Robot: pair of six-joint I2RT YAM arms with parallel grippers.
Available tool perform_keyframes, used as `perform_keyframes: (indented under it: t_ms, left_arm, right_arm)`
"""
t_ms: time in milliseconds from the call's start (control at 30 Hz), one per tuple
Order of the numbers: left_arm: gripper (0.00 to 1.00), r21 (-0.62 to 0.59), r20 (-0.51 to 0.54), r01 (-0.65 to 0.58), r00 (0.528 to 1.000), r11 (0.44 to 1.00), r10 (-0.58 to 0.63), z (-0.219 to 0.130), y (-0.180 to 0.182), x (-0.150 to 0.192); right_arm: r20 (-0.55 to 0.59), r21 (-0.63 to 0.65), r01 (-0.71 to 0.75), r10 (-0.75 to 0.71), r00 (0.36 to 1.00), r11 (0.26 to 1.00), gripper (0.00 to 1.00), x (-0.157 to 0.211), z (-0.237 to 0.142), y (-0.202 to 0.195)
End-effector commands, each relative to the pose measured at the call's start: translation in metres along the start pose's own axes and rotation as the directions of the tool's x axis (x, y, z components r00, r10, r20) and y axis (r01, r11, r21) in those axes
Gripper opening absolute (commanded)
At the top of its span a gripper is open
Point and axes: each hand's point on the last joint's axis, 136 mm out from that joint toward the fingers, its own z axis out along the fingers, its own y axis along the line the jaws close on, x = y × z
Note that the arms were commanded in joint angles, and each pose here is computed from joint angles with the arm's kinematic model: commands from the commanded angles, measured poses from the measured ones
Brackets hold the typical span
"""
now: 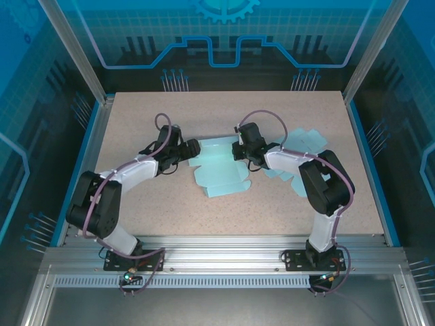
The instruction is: Fold the paper box
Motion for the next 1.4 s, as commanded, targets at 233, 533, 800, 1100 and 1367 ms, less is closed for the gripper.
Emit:
perform_keyframes:
  t_ms: [233,533,800,1100,1367]
  left_arm:
    - [0.93,0.04,0.098,0.098,0.99,0.994,-0.102,-0.059,0.011,0.002]
    - [0.95,0.249,0.086,0.293,0.943,0.923,-0.322,-0.081,0.01,0.035]
    - [0.99,0.389,0.038,0.272,0.95,0.88,-0.31,-0.063,-0.023,0.038]
    - [0.99,0.368,-0.02,0.304,0.948,0.879,-0.319,-0.023,-0.026,0.057]
    - [0.99,0.369,-0.028,0.298,0.95,0.88,-0.31,0.0,-0.03,0.058]
  right_arm:
    - [0.014,0.004,-0.017,0.017,1.0,1.0,0.13,-0.006,0.0,0.008]
    - [0.017,-0.003,-0.009,0.009,1.0,1.0,0.13,-0.007,-0.001,0.012]
    - [0.017,0.006,0.001,-0.001,1.0,1.0,0.13,-0.007,-0.002,0.011]
    - [0.016,-0.001,-0.004,0.004,1.0,1.0,0.13,-0.006,-0.001,0.013]
    - [0.014,0.001,-0.001,0.001,1.0,1.0,0.13,-0.005,0.0,0.013]
